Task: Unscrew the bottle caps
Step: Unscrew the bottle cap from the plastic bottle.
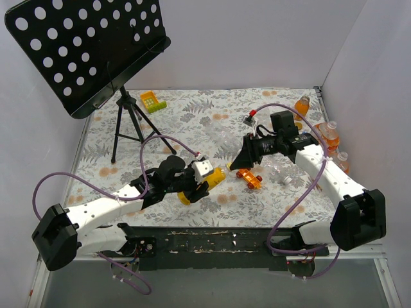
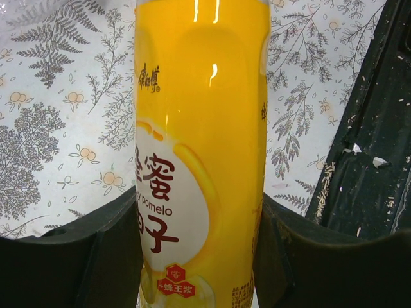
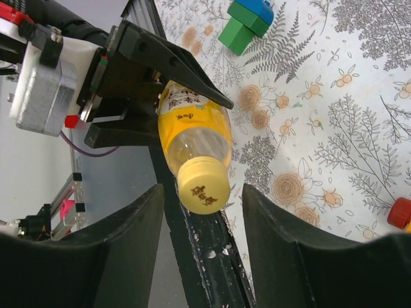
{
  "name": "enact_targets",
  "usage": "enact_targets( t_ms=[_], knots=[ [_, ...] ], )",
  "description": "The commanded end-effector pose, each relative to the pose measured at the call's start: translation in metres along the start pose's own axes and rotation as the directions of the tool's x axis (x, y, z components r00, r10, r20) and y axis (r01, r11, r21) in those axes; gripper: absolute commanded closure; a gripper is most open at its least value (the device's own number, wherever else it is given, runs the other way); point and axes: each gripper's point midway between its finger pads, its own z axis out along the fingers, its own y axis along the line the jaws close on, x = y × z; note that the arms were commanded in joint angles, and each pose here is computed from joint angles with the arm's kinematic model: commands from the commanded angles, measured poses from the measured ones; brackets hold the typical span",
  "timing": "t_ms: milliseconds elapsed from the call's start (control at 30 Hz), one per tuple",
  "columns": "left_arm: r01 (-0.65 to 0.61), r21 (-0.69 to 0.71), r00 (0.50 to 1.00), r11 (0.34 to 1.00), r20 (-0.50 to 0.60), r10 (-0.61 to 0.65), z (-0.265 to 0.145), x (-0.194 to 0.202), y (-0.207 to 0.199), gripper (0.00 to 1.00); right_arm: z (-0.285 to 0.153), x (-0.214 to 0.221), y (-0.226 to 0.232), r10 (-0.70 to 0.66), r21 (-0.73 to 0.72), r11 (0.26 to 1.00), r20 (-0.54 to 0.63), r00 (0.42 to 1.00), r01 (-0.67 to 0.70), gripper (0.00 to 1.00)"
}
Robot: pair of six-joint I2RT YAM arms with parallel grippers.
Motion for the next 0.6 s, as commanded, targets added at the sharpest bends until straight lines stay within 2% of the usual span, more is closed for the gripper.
enact_targets(
  t_ms=[0, 133, 267, 333, 400, 467, 567],
  knots=[
    [-0.037, -0.005, 0.992, 0.999, 0.118, 0.037, -0.003, -0.039, 0.0, 1.0, 0.001, -0.015, 0.02, -0.037, -0.061, 0.997, 0.004, 0.999, 0.038, 0.45],
    [-0.035, -0.006, 0.992, 0.999, 0.118, 0.036, -0.003, -0.039, 0.001, 1.0, 0.003, -0.011, 0.025, -0.039, -0.087, 0.995, -0.012, 0.999, 0.038, 0.62],
    [-0.034, -0.012, 0.991, 0.999, 0.126, 0.035, -0.004, -0.041, 0.001, 1.0, 0.004, -0.006, 0.028, -0.062, -0.099, 0.993, -0.024, 0.998, 0.059, 0.75],
    [-0.034, -0.008, 0.991, 0.999, 0.131, 0.035, -0.005, -0.041, 0.0, 1.0, 0.003, -0.005, 0.03, -0.085, -0.105, 0.991, -0.024, 0.996, 0.083, 0.88],
    [-0.037, -0.001, 0.99, 0.999, 0.136, 0.036, -0.006, -0.041, -0.002, 1.0, 0.002, -0.004, 0.034, -0.101, -0.115, 0.989, -0.026, 0.995, 0.097, 0.97],
    [-0.044, 0.003, 0.989, 0.999, 0.14, 0.043, -0.008, -0.039, -0.003, 1.0, 0.0, -0.003, 0.037, -0.209, -0.142, 0.969, -0.017, 0.978, 0.205, 0.99],
    [-0.065, 0.052, 0.989, 0.997, 0.134, 0.058, -0.011, -0.032, -0.013, 1.0, -0.004, 0.003, 0.041, -0.401, -0.188, 0.9, -0.001, 0.916, 0.394, 0.99]
  ],
)
